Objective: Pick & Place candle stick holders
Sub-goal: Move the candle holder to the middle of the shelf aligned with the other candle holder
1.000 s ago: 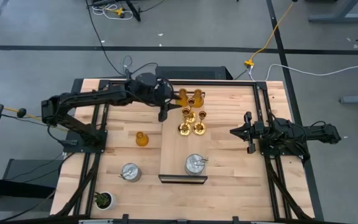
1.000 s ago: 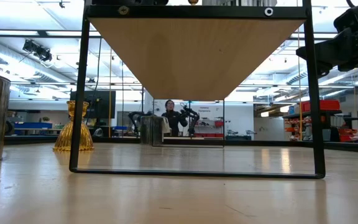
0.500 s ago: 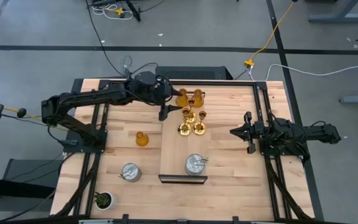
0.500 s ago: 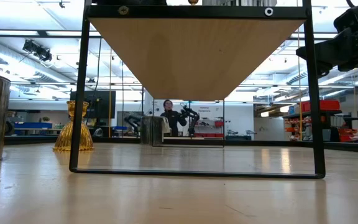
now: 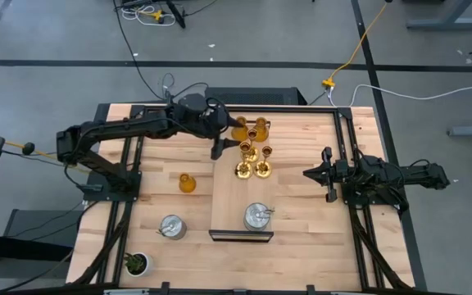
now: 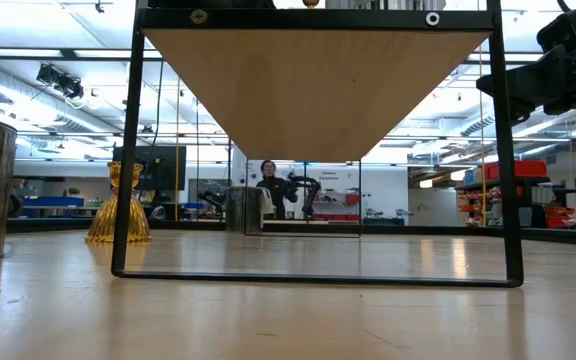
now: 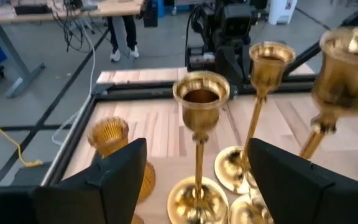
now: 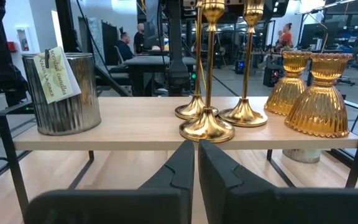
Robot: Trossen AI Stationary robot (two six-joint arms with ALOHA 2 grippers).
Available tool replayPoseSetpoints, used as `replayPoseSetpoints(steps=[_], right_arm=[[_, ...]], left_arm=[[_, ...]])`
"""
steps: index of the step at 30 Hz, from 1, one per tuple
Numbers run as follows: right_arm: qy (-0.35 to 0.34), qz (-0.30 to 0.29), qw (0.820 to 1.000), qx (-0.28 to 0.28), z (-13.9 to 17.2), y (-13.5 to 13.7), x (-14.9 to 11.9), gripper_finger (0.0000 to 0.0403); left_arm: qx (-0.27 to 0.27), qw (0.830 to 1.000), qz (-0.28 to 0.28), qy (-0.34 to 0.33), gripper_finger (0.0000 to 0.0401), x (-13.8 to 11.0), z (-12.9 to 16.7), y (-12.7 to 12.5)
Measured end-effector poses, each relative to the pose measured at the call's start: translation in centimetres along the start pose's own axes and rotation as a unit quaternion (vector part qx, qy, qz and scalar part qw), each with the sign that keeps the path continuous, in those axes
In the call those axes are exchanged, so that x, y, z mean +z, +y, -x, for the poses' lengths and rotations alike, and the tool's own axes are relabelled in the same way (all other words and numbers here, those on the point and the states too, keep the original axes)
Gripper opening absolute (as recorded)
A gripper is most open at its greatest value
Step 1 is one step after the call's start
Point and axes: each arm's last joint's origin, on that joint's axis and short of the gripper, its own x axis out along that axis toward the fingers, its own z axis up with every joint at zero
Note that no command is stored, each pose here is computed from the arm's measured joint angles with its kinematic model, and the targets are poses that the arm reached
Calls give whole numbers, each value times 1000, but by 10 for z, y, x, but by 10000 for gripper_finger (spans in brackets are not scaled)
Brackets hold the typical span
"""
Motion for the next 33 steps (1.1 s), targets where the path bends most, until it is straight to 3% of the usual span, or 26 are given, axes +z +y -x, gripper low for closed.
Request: replayPoseSetpoints(steps=[33], right_arm=[[0,0,1000,1,0,0,0,27]], left_arm=[[-35,998,21,-37,287,-5,-21,4]])
